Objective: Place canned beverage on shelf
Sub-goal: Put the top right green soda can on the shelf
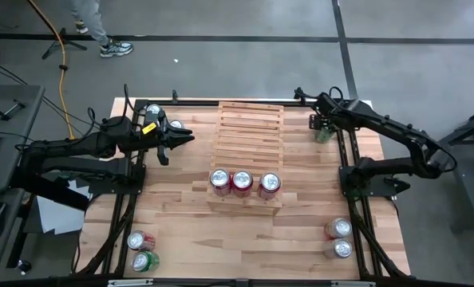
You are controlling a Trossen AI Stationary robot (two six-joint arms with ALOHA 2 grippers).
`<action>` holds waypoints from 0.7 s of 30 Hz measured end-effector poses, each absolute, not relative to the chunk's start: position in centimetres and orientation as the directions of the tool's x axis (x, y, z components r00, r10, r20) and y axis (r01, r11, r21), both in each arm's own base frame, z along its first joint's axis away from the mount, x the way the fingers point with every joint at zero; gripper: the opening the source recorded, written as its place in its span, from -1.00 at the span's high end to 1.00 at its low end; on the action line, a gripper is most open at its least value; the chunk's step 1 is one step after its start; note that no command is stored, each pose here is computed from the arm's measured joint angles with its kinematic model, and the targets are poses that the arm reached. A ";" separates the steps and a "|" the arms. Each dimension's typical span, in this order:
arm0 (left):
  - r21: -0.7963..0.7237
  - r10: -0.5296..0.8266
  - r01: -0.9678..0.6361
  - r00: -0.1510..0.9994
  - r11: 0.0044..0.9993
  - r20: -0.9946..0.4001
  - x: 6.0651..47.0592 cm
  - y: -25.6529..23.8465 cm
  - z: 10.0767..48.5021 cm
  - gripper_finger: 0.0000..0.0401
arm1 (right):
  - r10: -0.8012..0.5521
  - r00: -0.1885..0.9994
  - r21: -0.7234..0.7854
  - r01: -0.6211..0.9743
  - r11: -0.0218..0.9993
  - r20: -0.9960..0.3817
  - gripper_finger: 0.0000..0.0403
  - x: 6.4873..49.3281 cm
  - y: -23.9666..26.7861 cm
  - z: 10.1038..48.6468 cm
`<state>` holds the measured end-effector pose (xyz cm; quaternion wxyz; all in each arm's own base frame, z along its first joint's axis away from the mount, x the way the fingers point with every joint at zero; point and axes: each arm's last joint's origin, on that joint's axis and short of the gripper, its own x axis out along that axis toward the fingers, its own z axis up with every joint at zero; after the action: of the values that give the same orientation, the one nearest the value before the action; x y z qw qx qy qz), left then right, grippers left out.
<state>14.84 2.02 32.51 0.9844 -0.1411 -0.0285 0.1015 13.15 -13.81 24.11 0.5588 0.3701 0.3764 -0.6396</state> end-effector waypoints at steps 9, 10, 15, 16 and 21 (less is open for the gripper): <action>-0.275 0.208 -0.193 0.978 0.942 0.028 14.8 2.0 32.5 0.98 | -0.425 -0.124 -0.078 0.989 -0.125 -0.897 -0.81 13.1 -15.6 21.8; -0.275 0.208 -0.193 0.978 0.942 0.028 14.8 2.0 32.5 0.98 | -0.423 -0.122 -0.079 0.990 -0.117 -0.898 -0.81 13.2 -15.8 21.6; -0.275 0.208 -0.192 0.978 0.942 0.028 14.8 2.0 32.5 0.98 | -0.380 -0.134 -0.103 0.990 -0.102 -0.915 -0.66 13.4 -16.3 20.7; -0.275 0.208 -0.192 0.978 0.942 0.028 14.8 2.0 32.5 0.98 | -0.374 -0.136 -0.107 0.989 -0.098 -0.917 -0.60 13.5 -16.4 20.6; -0.276 0.208 -0.192 0.978 0.942 0.028 14.8 2.0 32.5 0.98 | -0.371 -0.124 -0.115 0.992 -0.048 -0.920 -0.44 13.6 -16.4 20.6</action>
<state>14.84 2.02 32.51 0.9849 -0.1371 -0.0281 0.1016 13.58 -16.43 20.65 0.5482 0.3705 0.4190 -0.6218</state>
